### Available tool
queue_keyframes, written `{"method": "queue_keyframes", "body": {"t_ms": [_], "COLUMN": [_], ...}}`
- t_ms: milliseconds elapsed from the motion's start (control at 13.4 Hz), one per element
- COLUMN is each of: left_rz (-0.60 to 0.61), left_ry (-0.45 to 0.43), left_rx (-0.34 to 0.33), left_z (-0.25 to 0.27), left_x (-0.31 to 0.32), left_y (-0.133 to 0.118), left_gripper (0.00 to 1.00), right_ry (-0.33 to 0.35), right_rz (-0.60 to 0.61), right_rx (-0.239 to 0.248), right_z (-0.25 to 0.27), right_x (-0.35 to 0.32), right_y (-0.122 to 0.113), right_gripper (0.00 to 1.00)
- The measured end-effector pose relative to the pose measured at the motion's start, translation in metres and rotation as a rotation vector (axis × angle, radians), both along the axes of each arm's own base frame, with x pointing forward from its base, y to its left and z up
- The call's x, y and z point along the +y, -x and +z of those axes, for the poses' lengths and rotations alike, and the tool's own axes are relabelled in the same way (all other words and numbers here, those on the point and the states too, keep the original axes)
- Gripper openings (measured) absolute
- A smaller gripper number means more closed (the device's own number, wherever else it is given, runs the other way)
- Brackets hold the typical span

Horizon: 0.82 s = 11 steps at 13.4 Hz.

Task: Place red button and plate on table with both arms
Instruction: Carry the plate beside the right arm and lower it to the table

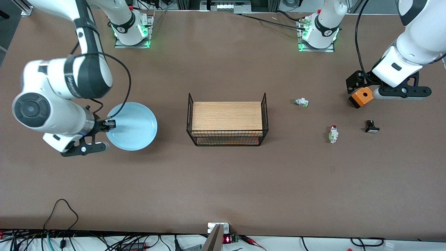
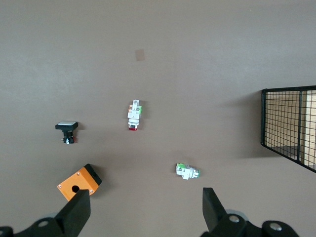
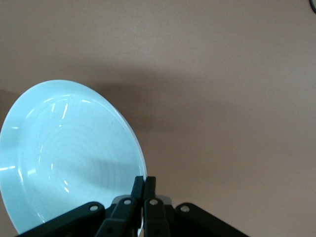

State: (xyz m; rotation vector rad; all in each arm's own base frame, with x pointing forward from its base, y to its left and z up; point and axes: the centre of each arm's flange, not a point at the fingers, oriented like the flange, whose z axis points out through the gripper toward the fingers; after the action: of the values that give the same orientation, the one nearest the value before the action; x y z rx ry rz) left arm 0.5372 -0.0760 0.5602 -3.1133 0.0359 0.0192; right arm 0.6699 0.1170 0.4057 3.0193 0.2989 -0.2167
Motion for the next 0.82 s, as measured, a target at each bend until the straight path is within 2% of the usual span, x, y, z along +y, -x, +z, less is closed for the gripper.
{"method": "queue_keyframes", "body": {"t_ms": [149, 373, 597, 821], "left_rz": [-0.014, -0.015, -0.015, -0.017], "left_ry": [-0.001, 0.000, 0.002, 0.002], "left_rx": [-0.001, -0.005, -0.019, -0.020], "left_z": [0.000, 0.002, 0.009, 0.010], "left_x": [-0.008, -0.008, -0.008, -0.009], "left_y": [0.001, 0.001, 0.000, -0.001], "left_gripper": [1.00, 1.00, 1.00, 1.00], "right_ry": [-0.042, -0.102, -0.114, -0.110], "right_rz": [0.072, 0.159, 0.192, 0.228], "right_rx": [-0.090, -0.178, -0.194, -0.223], "right_z": [-0.047, -0.107, -0.129, -0.144], "right_x": [-0.039, -0.117, -0.157, -0.155], "right_y": [0.004, 0.036, 0.052, 0.051], "right_gripper": [0.03, 0.03, 0.03, 0.03]}}
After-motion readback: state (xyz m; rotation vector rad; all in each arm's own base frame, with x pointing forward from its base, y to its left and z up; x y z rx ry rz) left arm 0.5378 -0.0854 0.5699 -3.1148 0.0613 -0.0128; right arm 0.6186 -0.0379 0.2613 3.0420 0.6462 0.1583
